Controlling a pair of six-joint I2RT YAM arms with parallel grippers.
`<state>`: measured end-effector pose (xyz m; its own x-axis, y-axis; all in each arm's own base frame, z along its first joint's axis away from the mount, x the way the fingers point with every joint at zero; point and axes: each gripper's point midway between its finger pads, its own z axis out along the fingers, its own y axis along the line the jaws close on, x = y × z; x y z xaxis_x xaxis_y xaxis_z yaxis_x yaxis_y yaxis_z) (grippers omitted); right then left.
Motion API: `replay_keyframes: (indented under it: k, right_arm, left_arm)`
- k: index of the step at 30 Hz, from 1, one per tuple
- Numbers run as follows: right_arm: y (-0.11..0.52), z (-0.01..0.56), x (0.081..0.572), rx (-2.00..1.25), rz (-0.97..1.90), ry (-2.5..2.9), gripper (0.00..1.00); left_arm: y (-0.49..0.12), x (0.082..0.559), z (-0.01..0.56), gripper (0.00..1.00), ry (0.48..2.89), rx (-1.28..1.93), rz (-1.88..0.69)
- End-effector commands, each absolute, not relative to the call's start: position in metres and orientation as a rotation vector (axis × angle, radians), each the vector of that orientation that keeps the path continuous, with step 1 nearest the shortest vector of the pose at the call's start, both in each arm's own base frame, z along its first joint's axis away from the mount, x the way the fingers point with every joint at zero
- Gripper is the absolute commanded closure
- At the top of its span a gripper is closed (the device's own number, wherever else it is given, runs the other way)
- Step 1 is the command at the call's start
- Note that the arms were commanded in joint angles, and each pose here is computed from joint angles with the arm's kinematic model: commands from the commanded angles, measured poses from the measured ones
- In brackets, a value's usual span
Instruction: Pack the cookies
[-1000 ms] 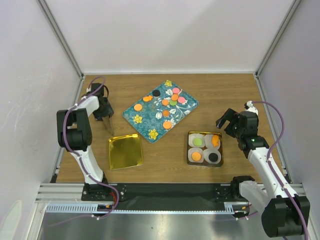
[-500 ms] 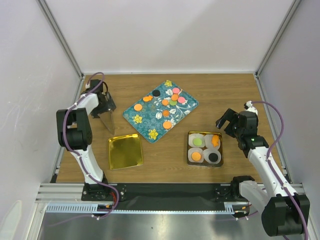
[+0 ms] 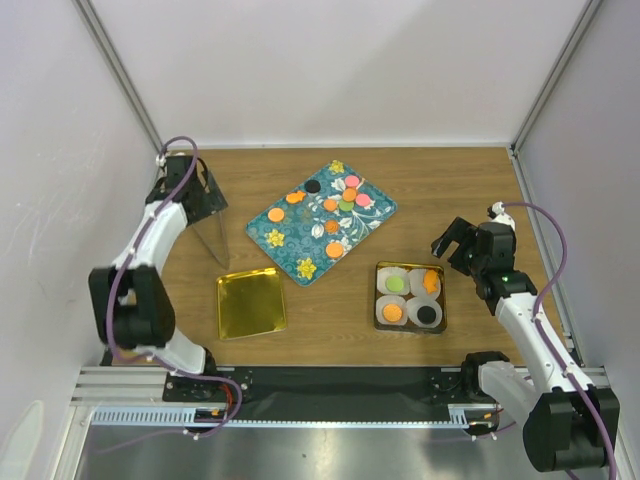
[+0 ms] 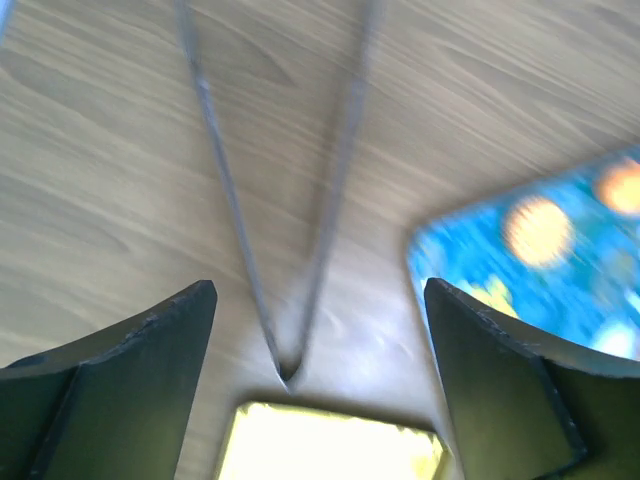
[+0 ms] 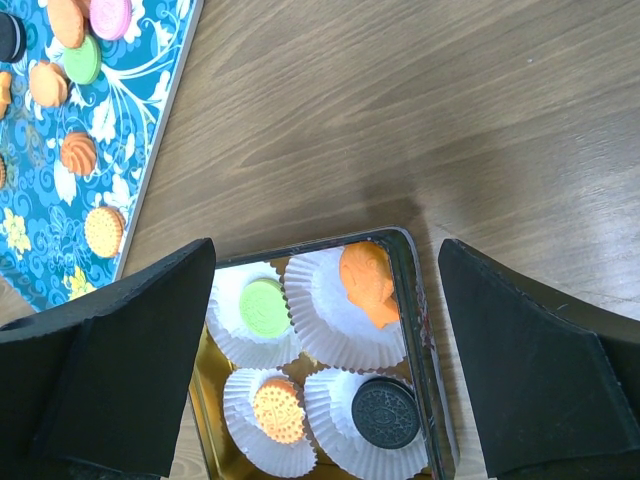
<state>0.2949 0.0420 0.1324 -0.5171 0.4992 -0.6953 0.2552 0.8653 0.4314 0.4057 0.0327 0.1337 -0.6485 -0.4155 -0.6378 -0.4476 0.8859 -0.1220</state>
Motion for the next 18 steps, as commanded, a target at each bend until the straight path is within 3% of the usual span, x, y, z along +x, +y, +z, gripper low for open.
replay_keyframes:
  k: [1, 10, 18]
  right_arm:
    - [0.042, 0.145, 0.302, 0.511, 0.350, 2.099, 0.00]
    - [0.069, 0.160, 0.298, 0.341, 0.404, 2.078, 0.02]
    - [0.066, 0.153, 0.301, 0.351, 0.356, 2.110, 0.03]
  left_arm:
    - [0.003, 0.378, 0.156, 0.10, 2.282, -0.589, -0.001]
    - [-0.042, 0.309, 0.132, 0.13, 2.265, -0.519, -0.194]
    - [-0.024, 0.259, 0.097, 0.19, 2.345, -0.586, -0.063]
